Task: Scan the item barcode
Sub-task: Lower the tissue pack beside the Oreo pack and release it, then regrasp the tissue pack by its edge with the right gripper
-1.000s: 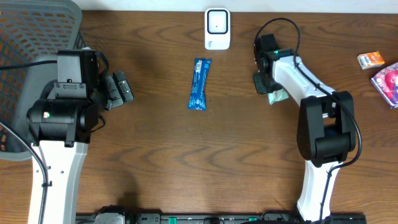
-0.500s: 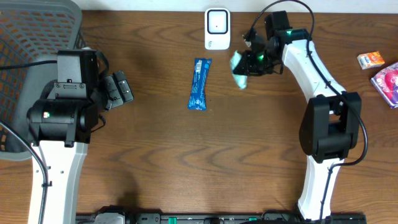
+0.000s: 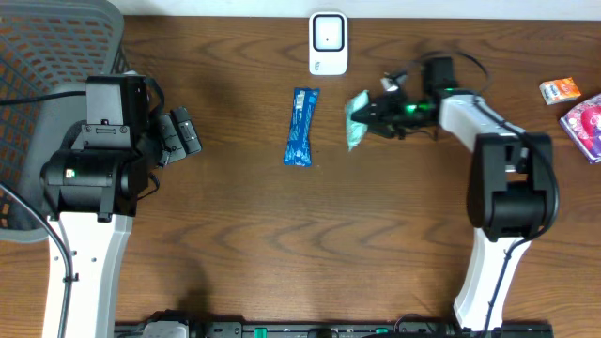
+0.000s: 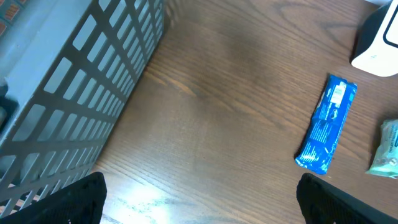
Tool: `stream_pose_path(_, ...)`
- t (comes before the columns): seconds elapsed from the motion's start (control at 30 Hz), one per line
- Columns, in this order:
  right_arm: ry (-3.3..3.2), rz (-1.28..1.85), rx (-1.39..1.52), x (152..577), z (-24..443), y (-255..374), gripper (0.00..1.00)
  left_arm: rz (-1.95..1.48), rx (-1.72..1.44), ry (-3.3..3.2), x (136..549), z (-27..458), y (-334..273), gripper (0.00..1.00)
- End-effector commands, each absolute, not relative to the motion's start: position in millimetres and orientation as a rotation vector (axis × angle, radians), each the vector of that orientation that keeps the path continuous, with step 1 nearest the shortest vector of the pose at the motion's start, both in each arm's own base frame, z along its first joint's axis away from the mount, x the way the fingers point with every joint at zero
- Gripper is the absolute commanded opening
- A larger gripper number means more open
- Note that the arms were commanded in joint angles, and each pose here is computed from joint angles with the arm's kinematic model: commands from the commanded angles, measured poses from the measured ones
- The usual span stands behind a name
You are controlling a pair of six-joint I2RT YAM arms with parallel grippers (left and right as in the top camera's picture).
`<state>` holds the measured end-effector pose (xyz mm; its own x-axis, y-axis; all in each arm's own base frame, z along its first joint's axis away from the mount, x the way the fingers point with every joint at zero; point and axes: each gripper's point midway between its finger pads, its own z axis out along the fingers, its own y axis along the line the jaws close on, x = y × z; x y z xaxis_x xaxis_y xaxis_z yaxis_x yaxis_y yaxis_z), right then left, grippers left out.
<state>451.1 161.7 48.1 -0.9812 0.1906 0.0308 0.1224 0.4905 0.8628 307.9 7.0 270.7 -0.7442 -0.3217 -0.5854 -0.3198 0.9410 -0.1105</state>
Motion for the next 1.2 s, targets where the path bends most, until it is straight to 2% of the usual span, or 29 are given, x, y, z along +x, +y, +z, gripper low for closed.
stream_pose_path(0.0,2.738,1.335,0.483,451,25,115,0.34,0.013,-0.444,2.458,309,273,10,0.98)
stream_pose_path(0.1,2.811,1.179,0.521,443,14,83,0.41,0.013,-0.444,2.458,309,273,10,0.98)
stream_pose_path(0.2,2.910,0.984,0.549,437,17,52,0.41,0.013,-0.444,2.458,309,273,10,0.98)
stream_pose_path(0.43,2.996,0.793,0.335,443,64,49,0.41,0.013,-0.444,2.458,309,273,10,0.98)
stream_pose_path(0.63,2.958,0.702,0.134,460,81,92,0.29,0.013,-0.444,2.458,309,273,10,0.98)
stream_pose_path(0.77,2.985,0.428,0.158,463,66,99,0.12,0.013,-0.444,2.458,309,273,10,0.98)
stream_pose_path(0.93,2.984,0.120,0.199,458,49,101,0.11,0.013,-0.444,2.458,309,274,10,0.98)
stream_pose_path(1.17,2.988,0.129,0.143,448,17,119,0.15,0.013,-0.444,2.458,309,273,10,0.98)
